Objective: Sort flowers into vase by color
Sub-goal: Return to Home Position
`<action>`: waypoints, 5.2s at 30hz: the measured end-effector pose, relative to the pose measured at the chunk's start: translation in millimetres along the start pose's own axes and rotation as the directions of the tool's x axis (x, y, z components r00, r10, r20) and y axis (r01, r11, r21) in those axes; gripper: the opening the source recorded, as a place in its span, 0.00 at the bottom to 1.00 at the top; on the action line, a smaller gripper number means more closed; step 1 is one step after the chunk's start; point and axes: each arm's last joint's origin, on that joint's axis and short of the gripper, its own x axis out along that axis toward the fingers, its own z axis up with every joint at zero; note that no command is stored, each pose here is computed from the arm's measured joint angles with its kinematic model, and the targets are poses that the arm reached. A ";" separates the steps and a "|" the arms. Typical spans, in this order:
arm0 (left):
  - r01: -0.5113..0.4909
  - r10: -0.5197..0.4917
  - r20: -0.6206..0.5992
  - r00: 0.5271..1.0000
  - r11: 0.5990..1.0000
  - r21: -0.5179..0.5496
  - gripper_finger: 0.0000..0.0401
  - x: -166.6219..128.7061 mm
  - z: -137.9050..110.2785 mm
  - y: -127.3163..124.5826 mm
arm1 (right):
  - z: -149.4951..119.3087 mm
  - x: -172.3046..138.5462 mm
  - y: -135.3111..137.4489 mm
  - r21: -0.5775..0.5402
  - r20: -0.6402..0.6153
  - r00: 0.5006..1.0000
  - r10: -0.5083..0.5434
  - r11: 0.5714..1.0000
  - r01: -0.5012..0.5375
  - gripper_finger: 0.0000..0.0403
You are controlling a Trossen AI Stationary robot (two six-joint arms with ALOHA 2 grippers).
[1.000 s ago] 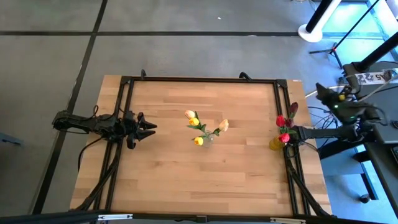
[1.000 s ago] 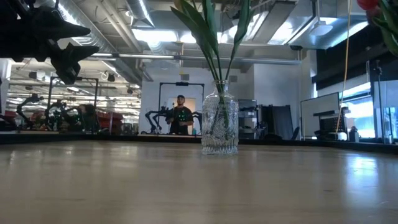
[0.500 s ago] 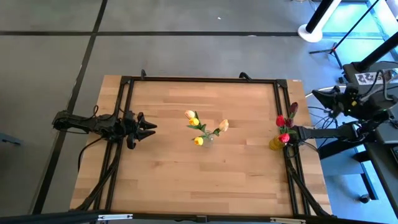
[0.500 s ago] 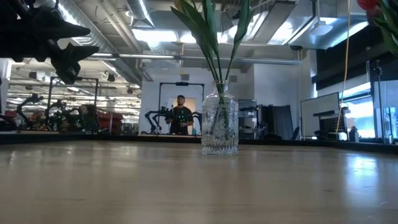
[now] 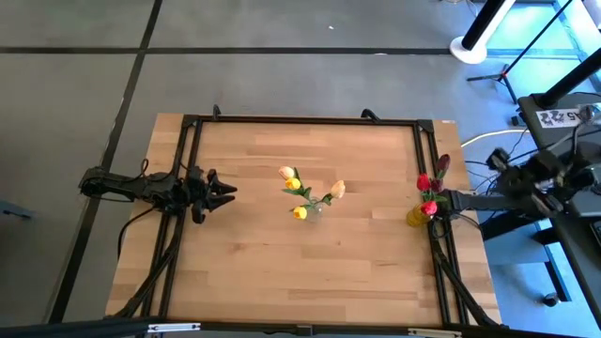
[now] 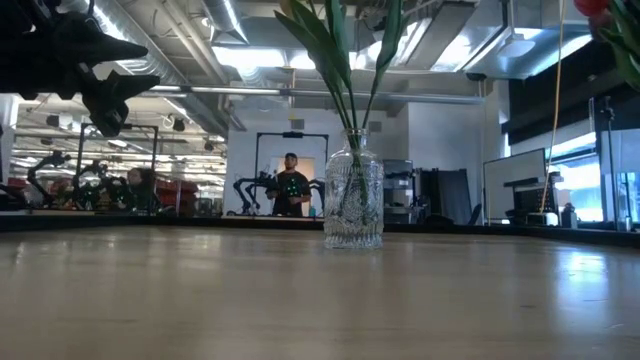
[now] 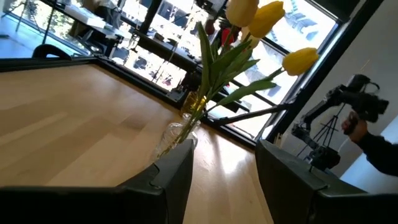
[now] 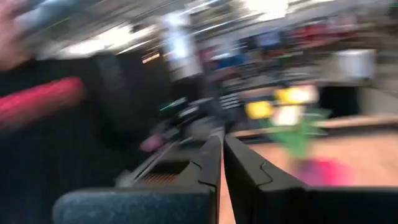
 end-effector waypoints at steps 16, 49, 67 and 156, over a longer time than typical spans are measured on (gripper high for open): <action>-0.009 0.009 0.018 1.000 1.000 0.004 0.42 0.0 1.2 -0.1 | -35.0 42.7 5.8 -0.001 -0.216 0.917 0.336 0.939 -0.344 0.05; -0.012 0.011 0.013 1.000 0.999 0.045 0.42 0.0 0.7 0.1 | -31.0 73.3 -4.4 -0.132 -0.133 0.742 0.658 0.730 -0.671 0.05; -0.012 0.012 0.012 1.000 1.000 0.023 0.42 0.0 0.6 0.2 | -65.1 96.9 -27.8 -0.190 -0.249 0.553 0.795 0.520 -0.833 0.05; -0.013 0.013 0.009 1.000 1.000 0.010 0.42 0.2 0.4 0.3 | -199.9 128.4 -34.3 0.314 -0.184 0.176 0.967 0.227 -0.922 0.05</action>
